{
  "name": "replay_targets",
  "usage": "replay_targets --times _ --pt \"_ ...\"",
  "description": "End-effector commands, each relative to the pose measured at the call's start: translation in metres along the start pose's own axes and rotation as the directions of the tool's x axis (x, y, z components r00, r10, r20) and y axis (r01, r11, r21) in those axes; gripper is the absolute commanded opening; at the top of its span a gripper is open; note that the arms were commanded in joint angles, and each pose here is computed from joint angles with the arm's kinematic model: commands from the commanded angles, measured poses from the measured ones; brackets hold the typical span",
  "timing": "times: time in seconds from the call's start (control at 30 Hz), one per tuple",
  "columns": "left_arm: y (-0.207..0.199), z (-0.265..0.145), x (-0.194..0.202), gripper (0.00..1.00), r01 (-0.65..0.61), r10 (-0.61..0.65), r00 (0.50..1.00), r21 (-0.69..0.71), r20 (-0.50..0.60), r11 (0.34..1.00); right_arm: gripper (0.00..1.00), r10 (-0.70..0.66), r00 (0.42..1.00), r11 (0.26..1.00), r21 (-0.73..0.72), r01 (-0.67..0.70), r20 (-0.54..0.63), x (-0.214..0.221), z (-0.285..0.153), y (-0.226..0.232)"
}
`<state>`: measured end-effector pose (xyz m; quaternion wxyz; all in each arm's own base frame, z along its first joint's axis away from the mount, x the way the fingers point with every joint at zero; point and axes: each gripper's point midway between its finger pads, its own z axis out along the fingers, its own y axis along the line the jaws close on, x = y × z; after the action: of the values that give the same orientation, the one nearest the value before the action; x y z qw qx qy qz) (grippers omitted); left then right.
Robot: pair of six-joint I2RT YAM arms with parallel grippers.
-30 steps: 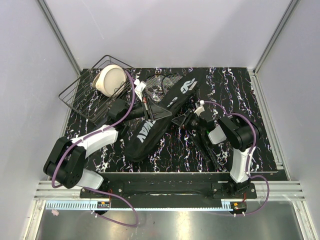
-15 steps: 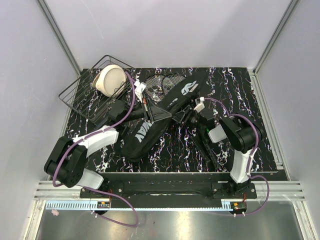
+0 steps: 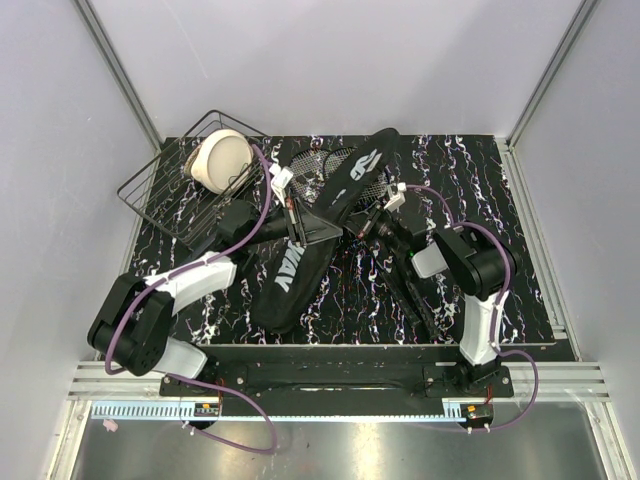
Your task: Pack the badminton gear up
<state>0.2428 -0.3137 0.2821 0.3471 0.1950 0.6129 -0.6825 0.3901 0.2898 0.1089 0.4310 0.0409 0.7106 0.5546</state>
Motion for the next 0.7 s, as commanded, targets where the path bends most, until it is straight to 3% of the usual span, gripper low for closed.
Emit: replay_targets --times 0.0,0.03,0.07,0.13,0.17,0.2,0.23,0.27,0.37,0.53,0.63,0.67 --pt "0.019 -0.004 -0.006 0.06 -0.048 0.045 0.999 -0.130 -0.027 0.990 0.00 -0.040 0.998 0.995 -0.086 0.045 0.056 -0.029 -0.007 0.047" --pt "0.025 -0.008 -0.010 0.12 -0.152 0.145 0.988 -0.186 -0.048 0.971 0.00 -0.023 0.999 0.997 -0.069 0.026 0.041 -0.027 -0.010 0.049" --pt "0.056 -0.020 -0.008 0.21 -0.101 0.083 0.995 -0.388 -0.062 0.916 0.00 -0.020 0.999 0.997 -0.078 0.023 0.032 -0.033 -0.013 0.064" --pt "0.079 -0.042 -0.015 0.36 -0.195 0.165 0.981 -0.546 -0.104 0.815 0.00 0.037 0.997 0.997 0.069 -0.032 -0.064 -0.022 -0.015 0.050" --pt "0.101 -0.062 -0.019 0.44 -0.179 0.153 0.983 -0.686 -0.099 0.705 0.00 0.002 0.997 0.995 0.097 0.006 -0.074 -0.026 -0.019 0.060" --pt "0.110 -0.073 -0.021 0.50 -0.180 0.156 0.982 -0.735 -0.102 0.654 0.00 0.039 0.990 0.978 0.209 -0.009 -0.139 -0.012 -0.028 0.045" --pt "0.120 -0.082 -0.019 0.50 -0.195 0.154 0.980 -0.770 -0.127 0.607 0.00 -0.016 0.991 0.970 0.237 0.047 -0.132 -0.024 -0.026 0.050" --pt "0.122 -0.083 -0.022 0.51 -0.200 0.154 0.979 -0.775 -0.134 0.599 0.00 0.021 0.979 0.945 0.323 0.047 -0.204 -0.011 -0.038 0.046" --pt "0.131 -0.083 -0.016 0.53 -0.189 0.106 0.982 -0.790 -0.157 0.583 0.00 0.016 0.962 0.902 0.420 0.104 -0.272 -0.017 -0.046 0.052" --pt "0.127 -0.088 -0.022 0.55 -0.253 0.150 0.967 -0.791 -0.204 0.556 0.00 -0.078 0.939 0.802 0.538 0.259 -0.336 -0.028 -0.057 0.064" --pt "0.105 -0.070 -0.026 0.58 -0.358 0.251 0.933 -0.695 -0.257 0.624 0.00 -0.101 0.914 0.742 0.582 0.333 -0.394 -0.025 -0.060 0.065" --pt "0.095 -0.061 -0.023 0.66 -0.385 0.282 0.923 -0.657 -0.262 0.649 0.00 -0.067 0.890 0.711 0.604 0.361 -0.452 -0.012 -0.065 0.055"
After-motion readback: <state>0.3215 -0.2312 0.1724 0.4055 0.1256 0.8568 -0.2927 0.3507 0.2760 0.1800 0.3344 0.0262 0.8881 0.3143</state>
